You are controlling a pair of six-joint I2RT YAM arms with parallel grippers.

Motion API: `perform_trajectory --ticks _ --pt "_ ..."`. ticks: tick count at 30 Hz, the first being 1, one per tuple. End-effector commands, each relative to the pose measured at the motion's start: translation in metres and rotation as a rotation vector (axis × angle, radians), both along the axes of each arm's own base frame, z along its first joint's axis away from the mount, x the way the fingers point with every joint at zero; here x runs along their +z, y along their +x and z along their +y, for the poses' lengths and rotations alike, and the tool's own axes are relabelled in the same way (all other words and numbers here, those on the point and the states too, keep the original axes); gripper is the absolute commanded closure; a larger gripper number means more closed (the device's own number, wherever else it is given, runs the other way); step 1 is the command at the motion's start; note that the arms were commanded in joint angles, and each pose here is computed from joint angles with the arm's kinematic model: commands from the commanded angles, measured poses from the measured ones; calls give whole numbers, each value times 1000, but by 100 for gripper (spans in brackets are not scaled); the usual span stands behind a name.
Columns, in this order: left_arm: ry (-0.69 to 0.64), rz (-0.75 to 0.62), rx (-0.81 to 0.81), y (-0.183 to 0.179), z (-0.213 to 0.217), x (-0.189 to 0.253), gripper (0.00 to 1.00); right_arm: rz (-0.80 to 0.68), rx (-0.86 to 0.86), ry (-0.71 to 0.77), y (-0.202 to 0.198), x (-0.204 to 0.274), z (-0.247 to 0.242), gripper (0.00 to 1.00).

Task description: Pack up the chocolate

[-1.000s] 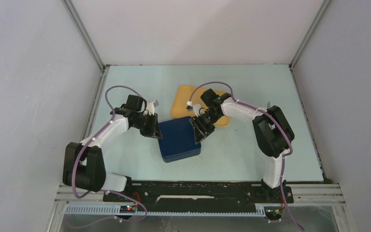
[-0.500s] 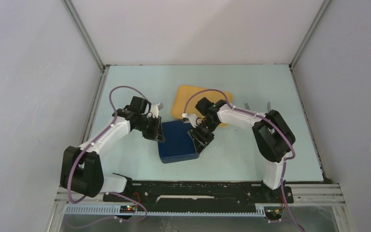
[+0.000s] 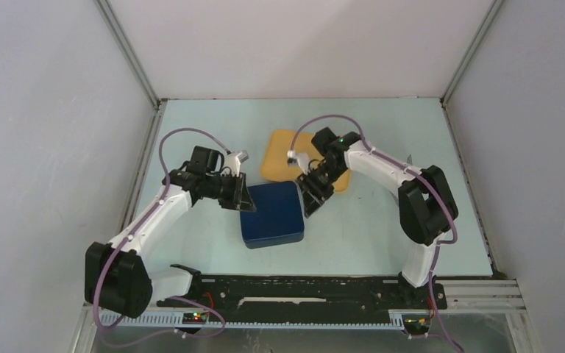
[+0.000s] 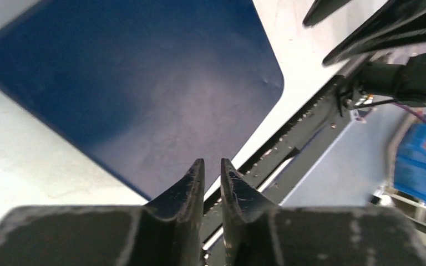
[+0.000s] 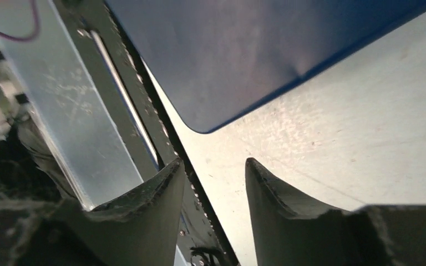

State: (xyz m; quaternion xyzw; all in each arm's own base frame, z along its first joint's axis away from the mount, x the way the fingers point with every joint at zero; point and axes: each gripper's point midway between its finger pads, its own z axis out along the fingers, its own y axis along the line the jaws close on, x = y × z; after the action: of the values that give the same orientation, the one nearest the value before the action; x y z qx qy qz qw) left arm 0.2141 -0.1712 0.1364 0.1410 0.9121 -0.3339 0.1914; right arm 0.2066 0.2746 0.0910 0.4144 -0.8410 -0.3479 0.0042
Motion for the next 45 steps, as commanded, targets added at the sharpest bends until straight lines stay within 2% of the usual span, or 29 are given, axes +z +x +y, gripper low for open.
perform_trajectory --ticks 1,5,12,16,19,22,26,28,30,33,36,38,41,45 --pt "-146 125 -52 -16 -21 -5 84 23 -11 210 28 53 21 56" --pt "-164 257 22 -30 -22 -29 99 99 15 304 38 54 45 59" --pt "-67 504 314 -71 3 -100 100 312 25 288 37 -8 80 63" --pt "72 565 433 -62 26 -132 100 467 -64 269 45 -38 85 66" --pt "191 619 529 -57 55 -161 100 514 -124 244 51 -55 81 66" --pt "185 669 536 -57 58 -167 100 507 -119 239 48 -57 79 66" --pt "78 512 475 -28 45 -140 100 407 -55 291 44 -25 79 65" --pt "-39 409 426 -6 30 -106 100 339 -26 330 45 -3 78 63" --pt "-123 281 358 16 21 -66 86 262 -4 360 45 16 75 60" --pt "-114 9 315 49 29 -10 68 132 24 377 42 40 69 56" --pt "-65 -252 348 80 50 25 59 27 66 383 35 57 69 54" --pt "-61 -349 358 94 57 35 58 -21 109 394 27 66 74 55" --pt "-95 -362 374 107 62 31 60 -77 183 435 12 79 87 56" --pt "-168 -179 640 120 105 7 62 -125 264 481 -9 88 116 59"
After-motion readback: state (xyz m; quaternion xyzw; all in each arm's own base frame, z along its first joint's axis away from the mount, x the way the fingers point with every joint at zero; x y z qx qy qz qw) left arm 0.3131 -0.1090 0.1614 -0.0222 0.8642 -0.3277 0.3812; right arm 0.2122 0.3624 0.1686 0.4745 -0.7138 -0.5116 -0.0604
